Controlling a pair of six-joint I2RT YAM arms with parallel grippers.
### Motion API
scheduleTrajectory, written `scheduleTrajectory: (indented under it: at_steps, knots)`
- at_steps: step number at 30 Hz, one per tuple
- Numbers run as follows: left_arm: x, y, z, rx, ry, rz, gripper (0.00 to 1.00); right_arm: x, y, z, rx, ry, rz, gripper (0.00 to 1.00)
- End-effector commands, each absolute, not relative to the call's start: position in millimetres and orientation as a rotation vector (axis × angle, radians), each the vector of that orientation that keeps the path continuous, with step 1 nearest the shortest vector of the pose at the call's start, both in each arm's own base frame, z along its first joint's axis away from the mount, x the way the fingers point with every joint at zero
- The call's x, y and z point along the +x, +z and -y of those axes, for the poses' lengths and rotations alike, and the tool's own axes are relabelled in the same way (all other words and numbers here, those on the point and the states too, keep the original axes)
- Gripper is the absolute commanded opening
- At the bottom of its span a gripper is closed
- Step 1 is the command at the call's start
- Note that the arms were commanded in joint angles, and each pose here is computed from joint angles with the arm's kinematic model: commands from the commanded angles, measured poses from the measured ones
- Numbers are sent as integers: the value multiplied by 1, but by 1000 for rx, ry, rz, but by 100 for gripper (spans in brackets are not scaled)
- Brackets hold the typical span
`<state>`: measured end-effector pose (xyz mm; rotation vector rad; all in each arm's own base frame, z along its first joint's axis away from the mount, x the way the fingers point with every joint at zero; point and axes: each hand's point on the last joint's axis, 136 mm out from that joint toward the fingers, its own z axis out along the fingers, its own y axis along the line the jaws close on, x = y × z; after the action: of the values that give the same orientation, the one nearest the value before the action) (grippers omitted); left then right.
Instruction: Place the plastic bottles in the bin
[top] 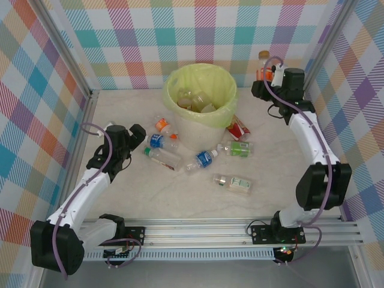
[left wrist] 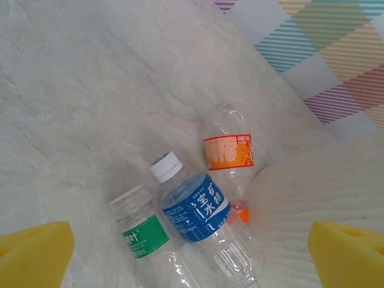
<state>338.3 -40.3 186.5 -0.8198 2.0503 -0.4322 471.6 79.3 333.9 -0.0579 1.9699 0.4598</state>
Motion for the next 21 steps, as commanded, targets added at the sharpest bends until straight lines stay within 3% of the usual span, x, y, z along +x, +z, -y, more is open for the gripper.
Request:
scheduleTrajectory:
  at_steps: [1, 9, 21]
  knots:
    - [344, 190, 41, -841, -486, -2018, 100, 448, 382, -113, -196, 631, -1872, 60]
    - [351, 187, 48, -905, -627, -1990, 100, 414, 423, -166, -389, 878, -1806, 61]
    - [351, 181, 52, -913, -647, -2028, 100, 420, 395, -208, -477, 877, -1953, 64]
